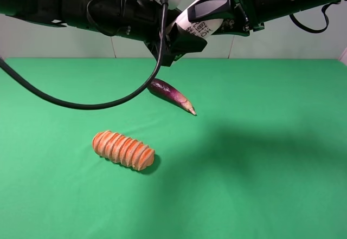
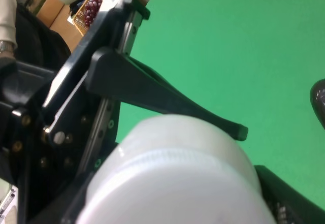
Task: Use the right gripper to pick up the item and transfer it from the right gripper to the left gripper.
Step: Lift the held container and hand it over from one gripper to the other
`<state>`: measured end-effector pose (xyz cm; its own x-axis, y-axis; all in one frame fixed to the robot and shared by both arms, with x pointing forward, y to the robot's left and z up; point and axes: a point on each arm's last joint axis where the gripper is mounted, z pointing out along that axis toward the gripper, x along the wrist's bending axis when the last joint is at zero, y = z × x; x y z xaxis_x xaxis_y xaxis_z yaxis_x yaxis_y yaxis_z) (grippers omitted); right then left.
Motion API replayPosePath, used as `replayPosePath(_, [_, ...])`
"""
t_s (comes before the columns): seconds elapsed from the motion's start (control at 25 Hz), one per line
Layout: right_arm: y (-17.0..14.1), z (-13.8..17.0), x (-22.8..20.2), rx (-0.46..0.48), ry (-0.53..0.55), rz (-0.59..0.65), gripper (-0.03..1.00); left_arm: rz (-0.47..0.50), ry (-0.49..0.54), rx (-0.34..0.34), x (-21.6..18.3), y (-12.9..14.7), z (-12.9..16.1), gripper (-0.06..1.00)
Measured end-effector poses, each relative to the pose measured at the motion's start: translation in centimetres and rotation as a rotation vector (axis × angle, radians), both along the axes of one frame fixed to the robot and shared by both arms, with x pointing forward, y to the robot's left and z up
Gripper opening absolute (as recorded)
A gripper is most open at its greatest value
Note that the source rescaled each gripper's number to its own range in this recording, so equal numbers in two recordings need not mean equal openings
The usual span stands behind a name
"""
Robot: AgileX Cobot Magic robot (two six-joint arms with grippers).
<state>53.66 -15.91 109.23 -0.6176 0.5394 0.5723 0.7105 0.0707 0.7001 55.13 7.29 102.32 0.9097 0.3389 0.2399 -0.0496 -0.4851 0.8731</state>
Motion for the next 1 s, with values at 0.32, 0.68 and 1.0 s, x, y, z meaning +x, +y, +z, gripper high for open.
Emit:
replayPosePath(0.32, [0.00,0.01,0.01,0.002,0.001,-0.002,0.00,0.006,0.012,-0.006,-0.02,-0.03,0.00,0.01])
replayPosePath(0.68, [0.01,0.03,0.02,0.005,0.001,-0.003,0.00,0.006,0.012,-0.006,-0.02,-0.03,0.00,0.01])
replayPosePath(1.0, [0.01,0.05,0.05,0.010,0.008,-0.010,0.00,0.010,0.018,-0.011,-0.01,-0.03,0.01,0.01])
